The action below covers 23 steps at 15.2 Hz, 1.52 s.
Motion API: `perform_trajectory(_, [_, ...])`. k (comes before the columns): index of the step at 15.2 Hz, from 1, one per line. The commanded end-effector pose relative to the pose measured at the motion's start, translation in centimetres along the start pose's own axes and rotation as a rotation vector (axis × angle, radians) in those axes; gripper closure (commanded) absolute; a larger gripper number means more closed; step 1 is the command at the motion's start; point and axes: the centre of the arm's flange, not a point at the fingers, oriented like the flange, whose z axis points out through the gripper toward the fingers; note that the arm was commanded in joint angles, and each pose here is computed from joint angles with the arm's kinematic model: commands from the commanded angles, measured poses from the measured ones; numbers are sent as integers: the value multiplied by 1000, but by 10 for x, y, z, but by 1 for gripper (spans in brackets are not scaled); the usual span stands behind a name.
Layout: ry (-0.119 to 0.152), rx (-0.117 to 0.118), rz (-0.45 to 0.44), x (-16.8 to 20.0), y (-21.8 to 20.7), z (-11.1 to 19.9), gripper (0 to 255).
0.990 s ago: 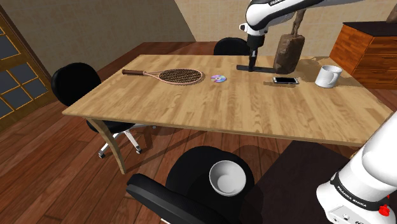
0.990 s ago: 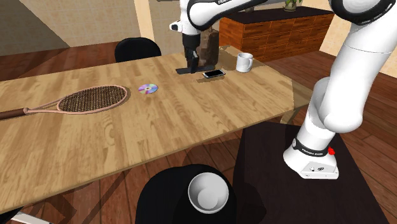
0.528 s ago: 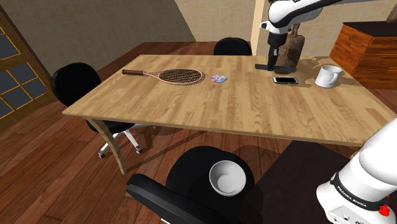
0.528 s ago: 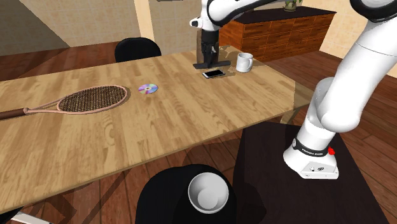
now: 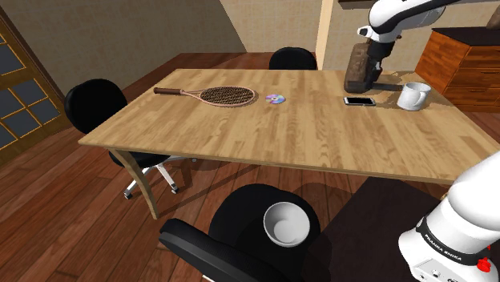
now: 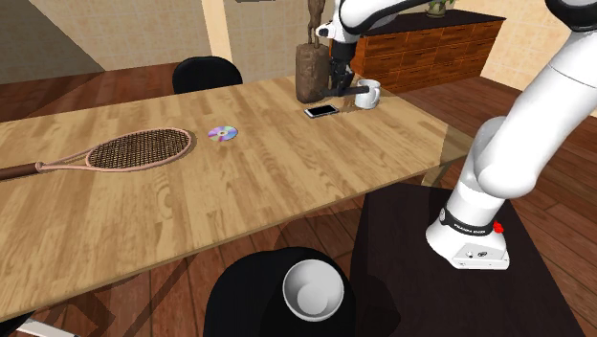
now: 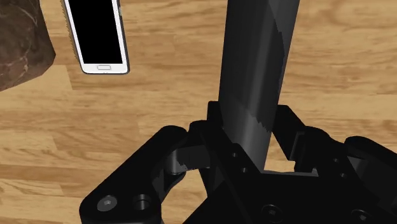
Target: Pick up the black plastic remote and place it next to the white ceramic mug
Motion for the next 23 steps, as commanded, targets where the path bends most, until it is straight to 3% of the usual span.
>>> perform_trajectory(1, [0, 0, -1, -26, 6, 0, 255])
perform_trajectory(8, [0, 0, -1, -121, 25, 1, 255])
perform_trajectory(23, [0, 0, -1, -122, 18, 80, 255])
